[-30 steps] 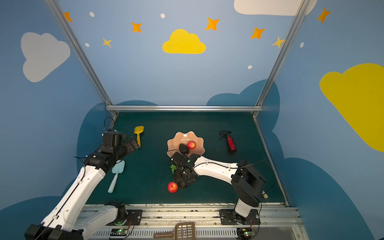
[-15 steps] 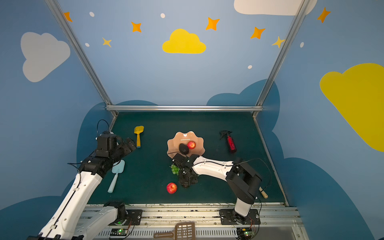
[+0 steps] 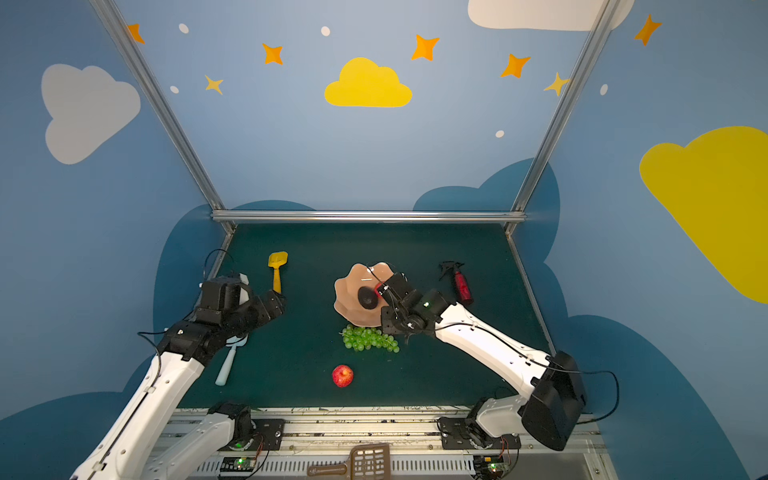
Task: Place and organize the fake fruits in the fruit bowl
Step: 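Grasp the second avocado with the right gripper and place it in the bowl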
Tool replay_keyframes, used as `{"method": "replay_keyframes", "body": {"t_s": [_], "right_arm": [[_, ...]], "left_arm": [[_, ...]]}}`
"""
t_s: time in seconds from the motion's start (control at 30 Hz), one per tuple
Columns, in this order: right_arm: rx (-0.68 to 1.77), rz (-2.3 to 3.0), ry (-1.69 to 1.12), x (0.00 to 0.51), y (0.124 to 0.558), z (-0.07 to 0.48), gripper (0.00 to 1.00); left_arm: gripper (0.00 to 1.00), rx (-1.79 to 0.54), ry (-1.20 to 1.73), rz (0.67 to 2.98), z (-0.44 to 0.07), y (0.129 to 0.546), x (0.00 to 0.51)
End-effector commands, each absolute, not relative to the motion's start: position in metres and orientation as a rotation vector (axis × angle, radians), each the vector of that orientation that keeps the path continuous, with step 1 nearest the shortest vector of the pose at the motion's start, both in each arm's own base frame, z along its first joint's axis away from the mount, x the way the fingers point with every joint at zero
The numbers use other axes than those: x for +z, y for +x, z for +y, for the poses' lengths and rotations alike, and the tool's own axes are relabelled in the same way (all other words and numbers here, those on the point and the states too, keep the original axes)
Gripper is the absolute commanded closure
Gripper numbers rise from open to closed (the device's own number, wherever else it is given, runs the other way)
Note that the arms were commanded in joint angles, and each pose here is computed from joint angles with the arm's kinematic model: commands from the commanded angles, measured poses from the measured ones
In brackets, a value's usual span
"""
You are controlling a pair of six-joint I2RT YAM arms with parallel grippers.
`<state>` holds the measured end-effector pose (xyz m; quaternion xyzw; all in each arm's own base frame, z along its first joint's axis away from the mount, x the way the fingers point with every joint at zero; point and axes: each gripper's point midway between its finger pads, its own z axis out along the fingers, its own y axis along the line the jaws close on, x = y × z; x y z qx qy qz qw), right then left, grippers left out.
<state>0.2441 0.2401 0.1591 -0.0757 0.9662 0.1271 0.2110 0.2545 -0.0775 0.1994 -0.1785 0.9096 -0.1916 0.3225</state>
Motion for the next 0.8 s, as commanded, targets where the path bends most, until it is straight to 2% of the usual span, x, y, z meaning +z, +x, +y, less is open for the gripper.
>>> {"method": "replay_keyframes", "body": {"t_s": [0.0, 0.23, 0.4, 0.57, 0.77], "right_arm": [[0.329, 2.602, -0.273, 0.164, 0.284, 0.251, 0.67], [0.312, 2.719, -0.278, 0.138, 0.321, 0.273, 0.66], [0.342, 2.896, -0.241, 0.109, 0.327, 0.285, 0.67], [0.353, 2.92, -0.232, 0.094, 0.325, 0.286, 0.68], [0.357, 2.947, -0.22, 0.085, 0.319, 0.285, 0.59]], "left_arm": [[0.01, -0.436, -0.322, 2.51, -0.101, 0.228, 0.181], [0.01, -0.403, -0.176, 2.628, -0.134, 0.199, 0.154], [0.01, -0.471, -0.042, 2.677, -0.163, 0.18, 0.143], [0.01, -0.417, 0.097, 2.709, -0.184, 0.165, 0.127], [0.01, -0.399, 0.172, 2.735, -0.211, 0.164, 0.106]]}}
